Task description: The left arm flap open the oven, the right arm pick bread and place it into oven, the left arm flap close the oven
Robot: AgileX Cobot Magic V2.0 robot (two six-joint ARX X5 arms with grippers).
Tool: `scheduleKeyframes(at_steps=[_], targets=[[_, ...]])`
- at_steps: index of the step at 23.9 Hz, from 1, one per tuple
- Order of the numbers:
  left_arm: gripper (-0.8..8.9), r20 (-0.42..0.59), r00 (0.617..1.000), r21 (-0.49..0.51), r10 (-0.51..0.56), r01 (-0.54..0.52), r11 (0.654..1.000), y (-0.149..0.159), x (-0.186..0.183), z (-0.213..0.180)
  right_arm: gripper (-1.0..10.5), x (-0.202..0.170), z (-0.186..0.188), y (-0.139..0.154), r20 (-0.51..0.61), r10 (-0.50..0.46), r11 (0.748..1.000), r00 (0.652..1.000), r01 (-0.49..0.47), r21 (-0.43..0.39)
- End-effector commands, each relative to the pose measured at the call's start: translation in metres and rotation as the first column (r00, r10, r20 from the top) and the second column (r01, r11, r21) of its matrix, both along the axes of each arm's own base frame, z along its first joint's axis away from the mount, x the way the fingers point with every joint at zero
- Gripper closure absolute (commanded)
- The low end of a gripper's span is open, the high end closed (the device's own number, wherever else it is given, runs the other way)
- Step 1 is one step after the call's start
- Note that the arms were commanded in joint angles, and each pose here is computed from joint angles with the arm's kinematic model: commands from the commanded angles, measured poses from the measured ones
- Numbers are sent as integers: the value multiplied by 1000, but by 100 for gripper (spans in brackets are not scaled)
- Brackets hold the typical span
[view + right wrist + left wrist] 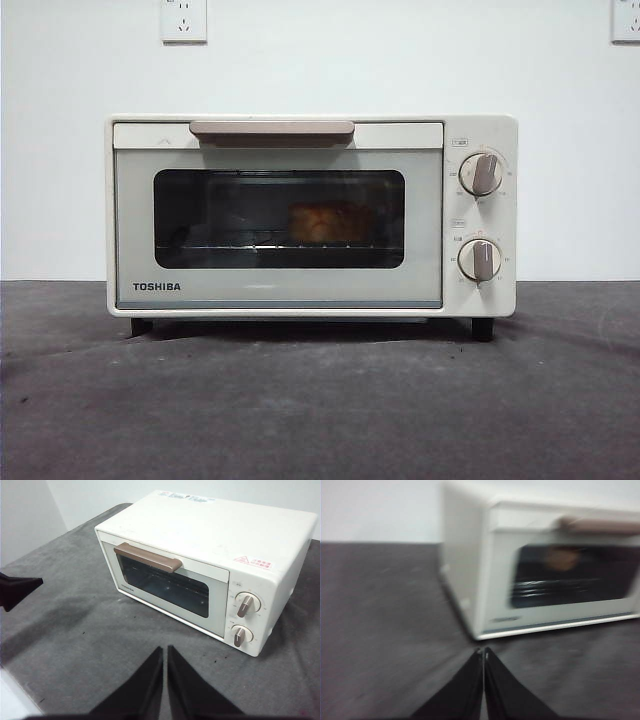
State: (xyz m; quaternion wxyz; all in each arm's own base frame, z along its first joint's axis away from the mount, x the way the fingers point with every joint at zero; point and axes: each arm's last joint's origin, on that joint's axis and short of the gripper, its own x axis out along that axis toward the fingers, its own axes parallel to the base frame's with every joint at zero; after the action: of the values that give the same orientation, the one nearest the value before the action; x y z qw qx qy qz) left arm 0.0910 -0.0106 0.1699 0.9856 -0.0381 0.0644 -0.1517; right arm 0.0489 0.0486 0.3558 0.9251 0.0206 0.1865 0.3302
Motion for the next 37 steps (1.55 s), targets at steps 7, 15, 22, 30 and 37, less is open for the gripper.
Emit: scheduleKeyframes(at_steps=[7, 15, 22, 30, 37], targets=[[804, -28, 964, 59, 264, -262, 963, 8, 5, -19, 936, -1, 6, 0, 21, 10, 1000, 1000, -11, 12], [804, -41, 948, 76, 315, -312, 947, 9, 5, -20, 936, -1, 6, 0, 22, 10, 1000, 1000, -11, 12], [804, -41, 948, 76, 315, -312, 947, 9, 5, -20, 936, -1, 6, 0, 22, 10, 1000, 1000, -10, 12], [804, -41, 948, 76, 315, -312, 947, 9, 5, -20, 936, -1, 6, 0, 22, 10, 1000, 1000, -10, 12], [804, -41, 948, 76, 315, -312, 947, 9, 5, -20, 936, -1, 5, -1, 23, 2, 1000, 1000, -2, 12]])
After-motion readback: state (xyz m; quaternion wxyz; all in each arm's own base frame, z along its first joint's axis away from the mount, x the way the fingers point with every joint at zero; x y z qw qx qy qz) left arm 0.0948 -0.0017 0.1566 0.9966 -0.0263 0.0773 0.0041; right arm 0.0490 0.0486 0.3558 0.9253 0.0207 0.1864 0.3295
